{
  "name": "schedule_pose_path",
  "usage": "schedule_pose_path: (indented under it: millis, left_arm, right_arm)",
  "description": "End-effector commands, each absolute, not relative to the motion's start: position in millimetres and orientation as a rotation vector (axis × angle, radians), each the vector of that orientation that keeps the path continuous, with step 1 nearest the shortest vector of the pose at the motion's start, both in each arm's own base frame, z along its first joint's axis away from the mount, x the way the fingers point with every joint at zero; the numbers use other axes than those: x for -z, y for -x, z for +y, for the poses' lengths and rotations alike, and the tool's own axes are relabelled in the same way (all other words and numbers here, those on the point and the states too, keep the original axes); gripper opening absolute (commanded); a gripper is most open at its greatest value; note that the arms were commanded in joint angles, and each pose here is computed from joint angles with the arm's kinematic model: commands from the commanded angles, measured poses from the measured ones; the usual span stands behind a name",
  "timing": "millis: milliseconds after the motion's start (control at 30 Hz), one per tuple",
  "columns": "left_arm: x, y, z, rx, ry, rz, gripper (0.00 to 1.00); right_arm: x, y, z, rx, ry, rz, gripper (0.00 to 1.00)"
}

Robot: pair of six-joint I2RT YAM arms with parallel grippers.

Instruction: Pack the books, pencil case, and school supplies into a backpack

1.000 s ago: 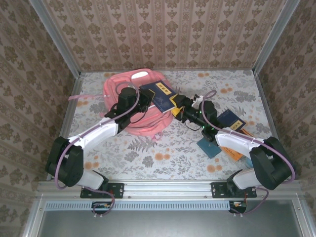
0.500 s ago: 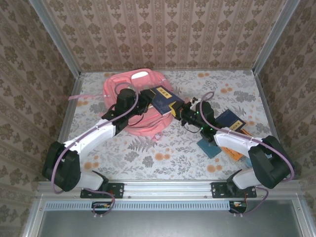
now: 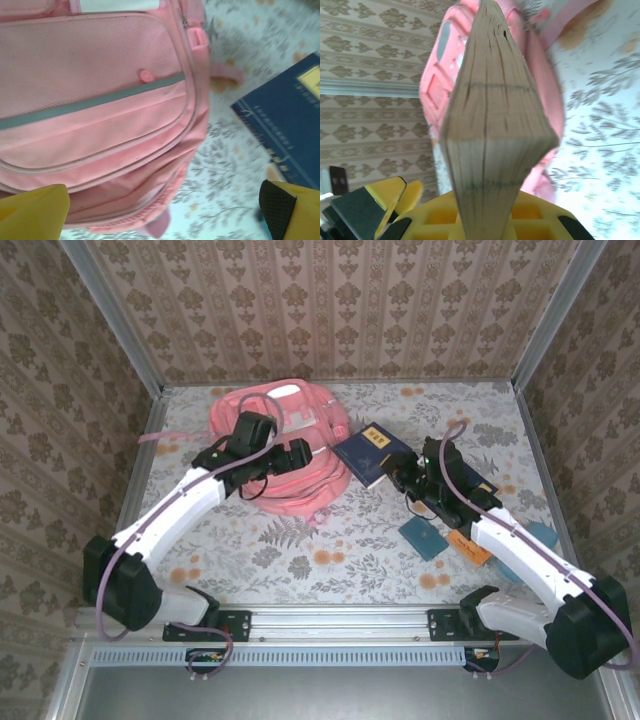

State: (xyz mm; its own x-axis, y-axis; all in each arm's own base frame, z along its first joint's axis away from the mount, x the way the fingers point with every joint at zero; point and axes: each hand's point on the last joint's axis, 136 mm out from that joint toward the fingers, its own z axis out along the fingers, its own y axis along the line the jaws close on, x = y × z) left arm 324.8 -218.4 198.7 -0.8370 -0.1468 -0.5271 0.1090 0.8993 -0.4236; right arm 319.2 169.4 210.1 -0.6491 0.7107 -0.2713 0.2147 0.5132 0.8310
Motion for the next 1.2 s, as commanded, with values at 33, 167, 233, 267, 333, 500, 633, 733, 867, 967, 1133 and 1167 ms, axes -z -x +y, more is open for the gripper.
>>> schedule_pose_path:
  millis: [33, 167, 233, 267, 333, 500, 633, 733, 867, 967, 1133, 1167]
  left_arm:
    - [-165.0, -319.3, -210.1, 0.262, -0.374, 2.635, 1.0]
    - [-148.2, -330.5, -222.2, 0.1, -0.6, 2.642, 1.0]
    - [-142.1, -334.6, -230.0, 0.054, -0.698, 2.644, 1.0]
    - [-139.1, -337.1, -234.2, 0.028, -0.746, 2.641, 1.0]
    - [-133.9, -341.6, -242.2, -0.003, -0.823, 2.634, 0.99]
    - [-115.1, -354.2, -257.8, -0.041, -0.945, 2.652, 0.89]
    - [-102.4, -364.2, -266.0, -0.092, -0.992, 2.644, 0.8]
    - [-94.0, -365.6, -275.1, -0.079, -1.036, 2.642, 0.77]
    - [-85.1, -370.4, -272.6, -0.142, -1.059, 2.65, 0.72]
    - [-79.9, -373.7, -265.6, -0.22, -1.05, 2.659, 0.67]
    - [-75.0, -375.7, -260.0, -0.298, -1.058, 2.658, 0.63]
    - [-74.1, -376.4, -258.0, -0.32, -1.065, 2.656, 0.63]
  right_arm:
    - [-202.4, -301.5, 146.5, -0.893, -0.687, 2.236, 0.04]
    - [-196.0, -295.1, 138.3, -0.873, -0.705, 2.249, 0.04]
    - [-192.4, -293.3, 137.1, -0.872, -0.709, 2.259, 0.04]
    - [-191.1, -292.5, 137.1, -0.874, -0.712, 2.263, 0.04]
    - [-188.2, -291.5, 137.4, -0.876, -0.716, 2.272, 0.04]
    - [-182.1, -290.5, 138.9, -0.887, -0.734, 2.286, 0.05]
    - [-178.9, -289.4, 139.8, -0.894, -0.742, 2.293, 0.05]
    - [-176.9, -288.6, 139.4, -0.891, -0.748, 2.298, 0.05]
    - [-174.9, -287.6, 140.0, -0.895, -0.749, 2.305, 0.05]
    - [-173.0, -287.3, 141.3, -0.902, -0.748, 2.311, 0.05]
    - [-168.8, -286.7, 141.8, -0.906, -0.757, 2.317, 0.05]
    - [-169.1, -286.9, 142.0, -0.907, -0.757, 2.316, 0.05]
